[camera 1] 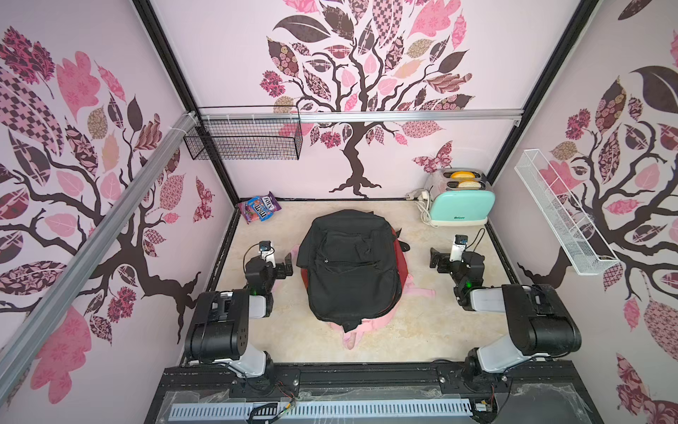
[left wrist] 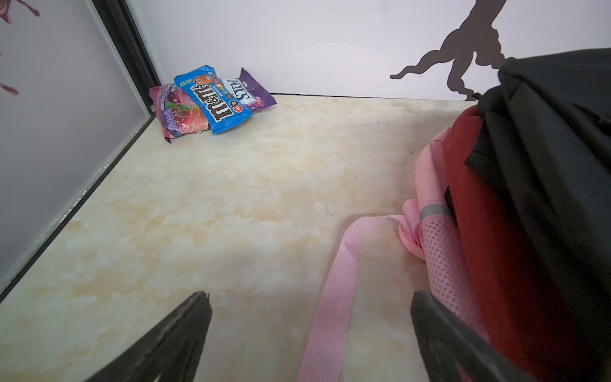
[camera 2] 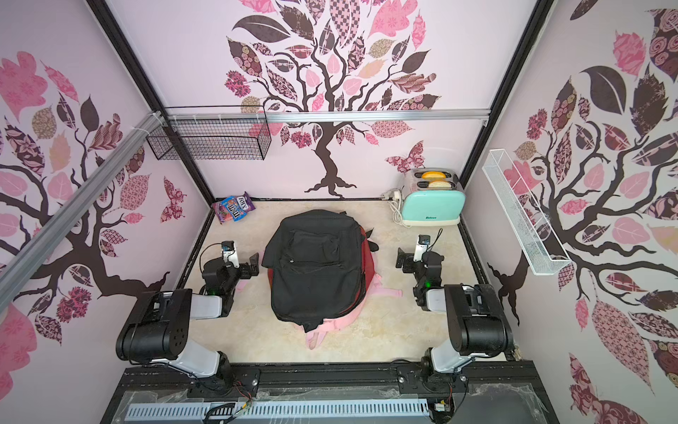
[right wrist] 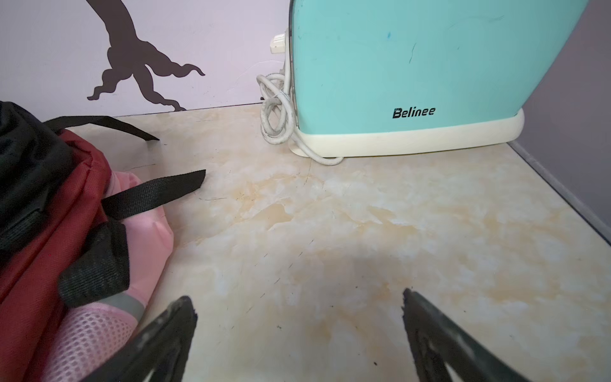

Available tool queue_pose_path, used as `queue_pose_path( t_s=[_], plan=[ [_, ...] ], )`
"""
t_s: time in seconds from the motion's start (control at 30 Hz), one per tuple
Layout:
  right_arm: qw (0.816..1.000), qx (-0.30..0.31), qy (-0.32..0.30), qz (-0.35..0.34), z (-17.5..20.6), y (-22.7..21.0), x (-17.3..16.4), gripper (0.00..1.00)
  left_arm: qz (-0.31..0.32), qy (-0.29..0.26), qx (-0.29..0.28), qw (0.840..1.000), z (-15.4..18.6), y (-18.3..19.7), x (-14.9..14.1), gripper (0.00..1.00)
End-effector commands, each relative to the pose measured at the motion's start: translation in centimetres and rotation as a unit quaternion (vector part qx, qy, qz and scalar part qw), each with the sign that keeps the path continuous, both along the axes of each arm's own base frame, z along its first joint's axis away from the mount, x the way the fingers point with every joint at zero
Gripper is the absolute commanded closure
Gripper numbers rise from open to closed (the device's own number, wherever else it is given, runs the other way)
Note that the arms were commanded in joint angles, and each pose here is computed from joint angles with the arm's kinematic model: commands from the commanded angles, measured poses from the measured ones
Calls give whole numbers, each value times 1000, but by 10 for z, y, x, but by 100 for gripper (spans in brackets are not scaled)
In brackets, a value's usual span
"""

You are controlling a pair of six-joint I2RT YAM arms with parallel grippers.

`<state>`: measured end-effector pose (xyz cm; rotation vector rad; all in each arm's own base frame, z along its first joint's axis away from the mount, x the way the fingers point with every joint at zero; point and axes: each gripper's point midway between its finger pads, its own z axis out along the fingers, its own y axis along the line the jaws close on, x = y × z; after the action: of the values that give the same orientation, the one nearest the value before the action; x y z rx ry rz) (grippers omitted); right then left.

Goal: Zip up the backpack
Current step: Adjust the backpack on the backpack.

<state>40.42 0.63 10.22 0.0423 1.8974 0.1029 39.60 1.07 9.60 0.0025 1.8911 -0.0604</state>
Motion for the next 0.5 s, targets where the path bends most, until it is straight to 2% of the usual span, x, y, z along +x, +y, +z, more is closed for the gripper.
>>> queue_pose_path(
  t_s=[0.0,0.47],
  plan=[
    [1000,0,-4,5,3,2,2,1,-2,-11,-2,1000,5,-2,4,2],
    [1000,0,-4,4,3,2,2,1,-2,-10,-3,1000,5,-1,4,2]
  ],
)
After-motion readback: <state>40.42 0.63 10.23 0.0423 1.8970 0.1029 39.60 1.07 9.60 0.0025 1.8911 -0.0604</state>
